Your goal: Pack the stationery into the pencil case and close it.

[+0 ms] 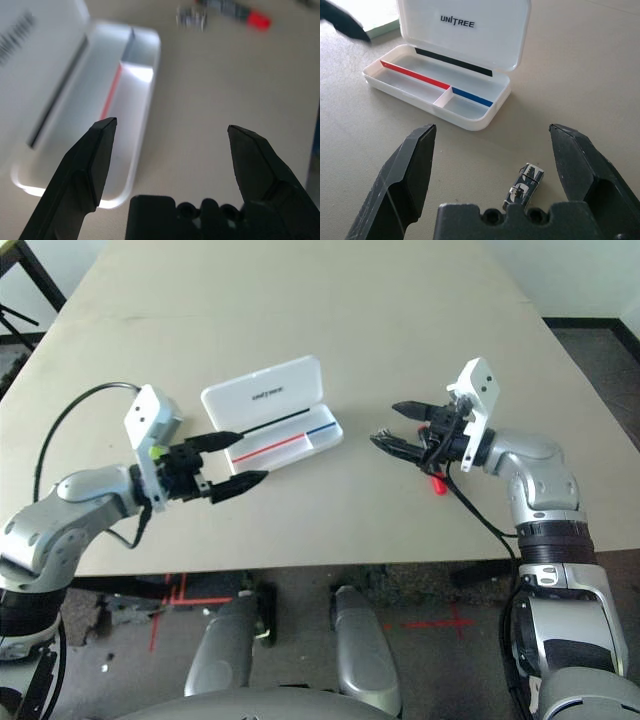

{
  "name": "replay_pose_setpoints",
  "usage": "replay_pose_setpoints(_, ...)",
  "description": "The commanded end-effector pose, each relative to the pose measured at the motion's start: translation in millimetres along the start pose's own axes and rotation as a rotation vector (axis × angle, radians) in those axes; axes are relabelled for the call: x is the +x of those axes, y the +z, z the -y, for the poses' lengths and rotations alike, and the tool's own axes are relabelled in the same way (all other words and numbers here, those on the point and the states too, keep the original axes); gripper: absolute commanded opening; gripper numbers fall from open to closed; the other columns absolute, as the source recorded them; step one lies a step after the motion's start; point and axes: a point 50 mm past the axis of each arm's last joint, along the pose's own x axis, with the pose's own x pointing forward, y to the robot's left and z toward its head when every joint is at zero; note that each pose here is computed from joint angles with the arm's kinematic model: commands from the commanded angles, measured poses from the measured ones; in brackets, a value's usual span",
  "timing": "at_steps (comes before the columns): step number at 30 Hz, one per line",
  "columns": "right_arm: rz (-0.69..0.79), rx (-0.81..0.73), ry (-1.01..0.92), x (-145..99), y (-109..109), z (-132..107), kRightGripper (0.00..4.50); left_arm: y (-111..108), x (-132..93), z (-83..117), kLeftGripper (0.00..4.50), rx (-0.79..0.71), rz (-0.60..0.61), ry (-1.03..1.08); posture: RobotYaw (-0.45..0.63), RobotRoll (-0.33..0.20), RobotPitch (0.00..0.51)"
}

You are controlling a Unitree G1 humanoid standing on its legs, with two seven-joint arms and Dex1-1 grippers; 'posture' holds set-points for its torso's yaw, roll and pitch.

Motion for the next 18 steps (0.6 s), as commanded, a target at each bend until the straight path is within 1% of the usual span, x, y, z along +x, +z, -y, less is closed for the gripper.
replay_pose_setpoints(1, -0.015, 0.0, 0.007, -1, -3, -4, 4.5, -11, 7, -2, 4.48, 0.046, -0.057, -0.012, -0.09, 0.0, 0.221)
replay_pose_setpoints(9, -0.016, -0.003, 0.007, -1, -3, -8, 4.5, -17, 16, -5, 4.48, 0.061, -0.086, -0.021, -0.11, 0.0, 0.222)
replay_pose_setpoints(17, -0.017, -0.009, 0.002, -2, -2, -11, 4.5, -25, 22, -3, 4.48, 0.061, -0.145, -0.077, -0.13, 0.0, 0.223)
replay_pose_setpoints(18, -0.017, -0.01, 0.001, -2, -2, -11, 4.5, -27, 23, -3, 4.12, 0.062, -0.153, -0.081, -0.13, 0.0, 0.223)
